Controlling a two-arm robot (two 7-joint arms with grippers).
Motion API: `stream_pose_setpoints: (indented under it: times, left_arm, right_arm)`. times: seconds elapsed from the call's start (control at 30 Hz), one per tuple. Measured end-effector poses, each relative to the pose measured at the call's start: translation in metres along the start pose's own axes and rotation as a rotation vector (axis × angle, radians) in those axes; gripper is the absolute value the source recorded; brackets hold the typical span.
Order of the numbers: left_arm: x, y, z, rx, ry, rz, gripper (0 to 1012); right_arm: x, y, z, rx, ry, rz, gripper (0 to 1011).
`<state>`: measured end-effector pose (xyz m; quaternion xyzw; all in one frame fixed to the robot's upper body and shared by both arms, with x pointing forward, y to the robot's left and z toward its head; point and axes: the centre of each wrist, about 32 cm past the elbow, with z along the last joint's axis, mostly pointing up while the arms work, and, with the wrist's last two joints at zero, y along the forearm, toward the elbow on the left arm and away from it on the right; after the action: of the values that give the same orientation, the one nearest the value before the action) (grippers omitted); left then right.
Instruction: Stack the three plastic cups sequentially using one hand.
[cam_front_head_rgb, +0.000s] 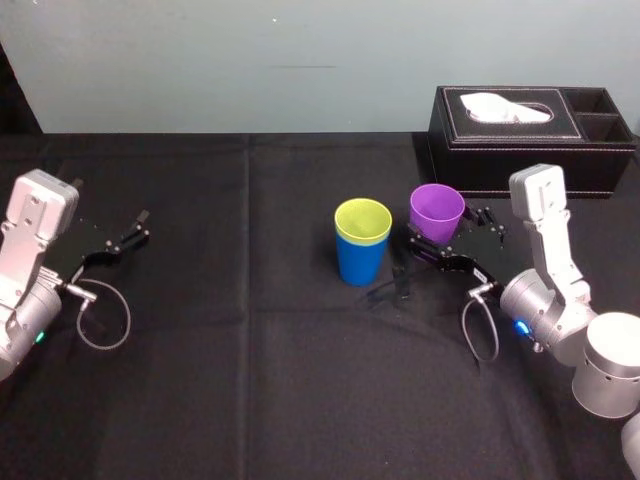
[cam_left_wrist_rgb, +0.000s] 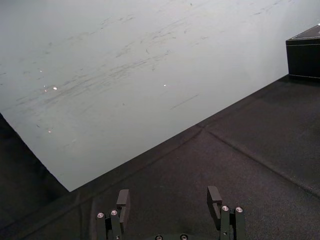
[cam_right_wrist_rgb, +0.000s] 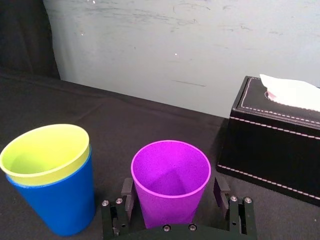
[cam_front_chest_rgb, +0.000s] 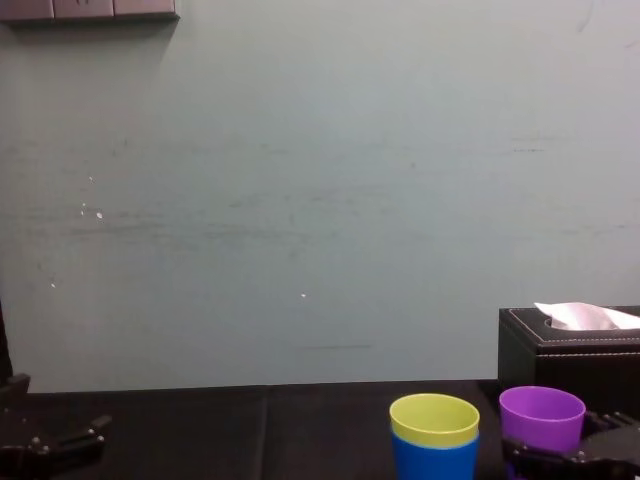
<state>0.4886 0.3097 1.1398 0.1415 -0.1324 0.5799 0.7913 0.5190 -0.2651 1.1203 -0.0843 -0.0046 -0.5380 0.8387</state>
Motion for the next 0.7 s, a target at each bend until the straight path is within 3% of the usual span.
stream_pose_setpoints:
  times: [0.47, 0.7]
  left_arm:
    - [0.0, 0.0, 0.0, 0.0, 0.0, 0.0, 1011]
    - [0.0, 0.0, 0.0, 0.0, 0.0, 0.0, 1011]
  right_arm:
    - [0.0002, 0.0002, 0.0001, 0.001, -0.001, 0.002, 979]
    - [0.0003, -0.0002, 0.0001, 0.0, -0.001, 0.001, 797]
